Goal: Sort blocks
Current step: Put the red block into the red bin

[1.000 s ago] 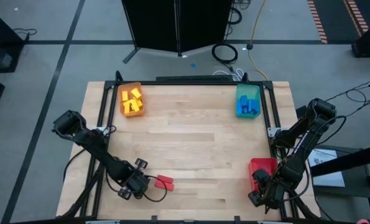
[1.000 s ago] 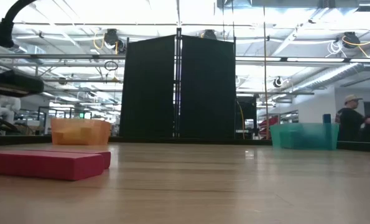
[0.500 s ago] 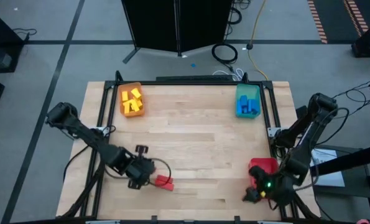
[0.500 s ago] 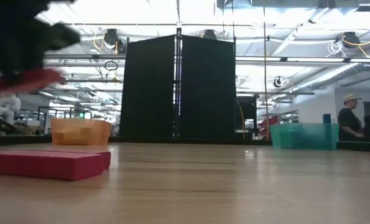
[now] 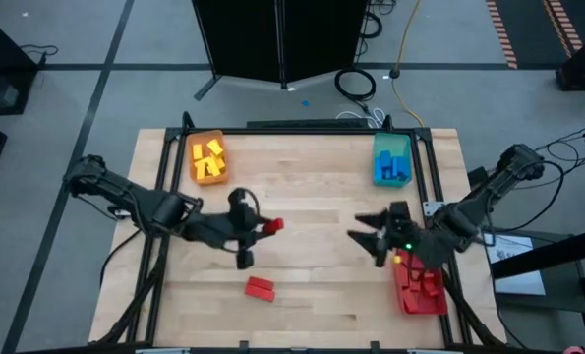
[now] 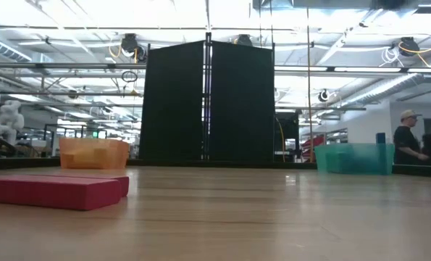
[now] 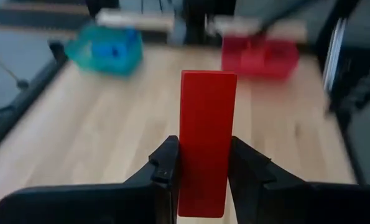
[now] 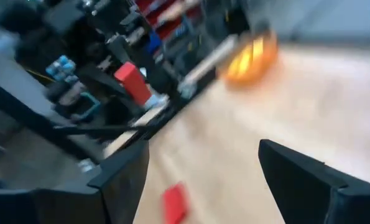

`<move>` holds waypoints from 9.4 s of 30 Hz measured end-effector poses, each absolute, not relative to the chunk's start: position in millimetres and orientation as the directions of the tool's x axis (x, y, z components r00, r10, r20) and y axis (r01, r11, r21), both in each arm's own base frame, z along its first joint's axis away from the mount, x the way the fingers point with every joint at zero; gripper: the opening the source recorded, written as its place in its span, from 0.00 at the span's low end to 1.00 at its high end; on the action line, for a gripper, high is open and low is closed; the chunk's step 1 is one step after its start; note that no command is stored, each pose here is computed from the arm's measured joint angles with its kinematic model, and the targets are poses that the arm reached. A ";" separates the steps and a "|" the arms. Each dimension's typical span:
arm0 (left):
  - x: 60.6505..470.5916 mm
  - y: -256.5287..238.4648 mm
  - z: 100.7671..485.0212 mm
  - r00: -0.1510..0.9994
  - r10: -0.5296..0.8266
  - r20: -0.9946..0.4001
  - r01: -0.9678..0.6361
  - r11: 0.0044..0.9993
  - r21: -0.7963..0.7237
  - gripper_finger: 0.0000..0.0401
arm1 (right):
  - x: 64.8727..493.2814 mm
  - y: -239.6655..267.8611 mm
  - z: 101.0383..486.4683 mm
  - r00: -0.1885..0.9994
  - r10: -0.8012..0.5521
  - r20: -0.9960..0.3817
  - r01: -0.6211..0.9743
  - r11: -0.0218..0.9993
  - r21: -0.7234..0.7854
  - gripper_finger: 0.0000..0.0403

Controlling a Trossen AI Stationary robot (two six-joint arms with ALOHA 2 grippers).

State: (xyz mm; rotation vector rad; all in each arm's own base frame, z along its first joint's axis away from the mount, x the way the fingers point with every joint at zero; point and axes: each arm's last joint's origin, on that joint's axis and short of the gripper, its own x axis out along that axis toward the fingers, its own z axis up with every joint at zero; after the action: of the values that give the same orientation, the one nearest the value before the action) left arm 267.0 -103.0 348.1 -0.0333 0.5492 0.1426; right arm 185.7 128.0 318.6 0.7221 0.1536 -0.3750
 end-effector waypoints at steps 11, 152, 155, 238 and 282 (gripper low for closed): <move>287.6 -89.9 393.4 0.981 0.123 -0.151 -0.141 0.983 -0.116 0.21 | 228.1 99.6 375.9 0.890 -0.406 0.209 0.387 0.914 0.125 0.72; 248.9 -91.1 364.4 0.833 0.074 -0.549 -0.189 0.970 -0.156 0.61 | 102.9 142.2 208.6 0.032 0.043 -0.999 0.893 0.448 0.047 0.23; 248.9 -91.1 364.4 0.833 0.074 -0.548 -0.188 0.970 -0.156 0.61 | 104.2 143.9 208.6 0.044 0.060 -0.997 0.892 0.447 0.066 0.40; 310.4 -194.8 164.7 0.256 -0.029 -0.966 0.091 0.996 -0.005 0.61 | 162.7 147.7 371.5 0.851 0.109 -0.514 0.243 0.786 0.569 0.58; 286.5 -190.6 148.2 0.208 0.178 -0.962 -0.261 0.958 0.121 0.61 | 162.9 147.5 371.3 0.852 0.104 -0.513 0.211 0.829 0.519 0.58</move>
State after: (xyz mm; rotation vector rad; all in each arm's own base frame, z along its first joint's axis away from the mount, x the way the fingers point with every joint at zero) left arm 286.5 -190.6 148.2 -0.0733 1.3268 0.3059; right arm 162.9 147.5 371.3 0.5993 0.5566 -0.0603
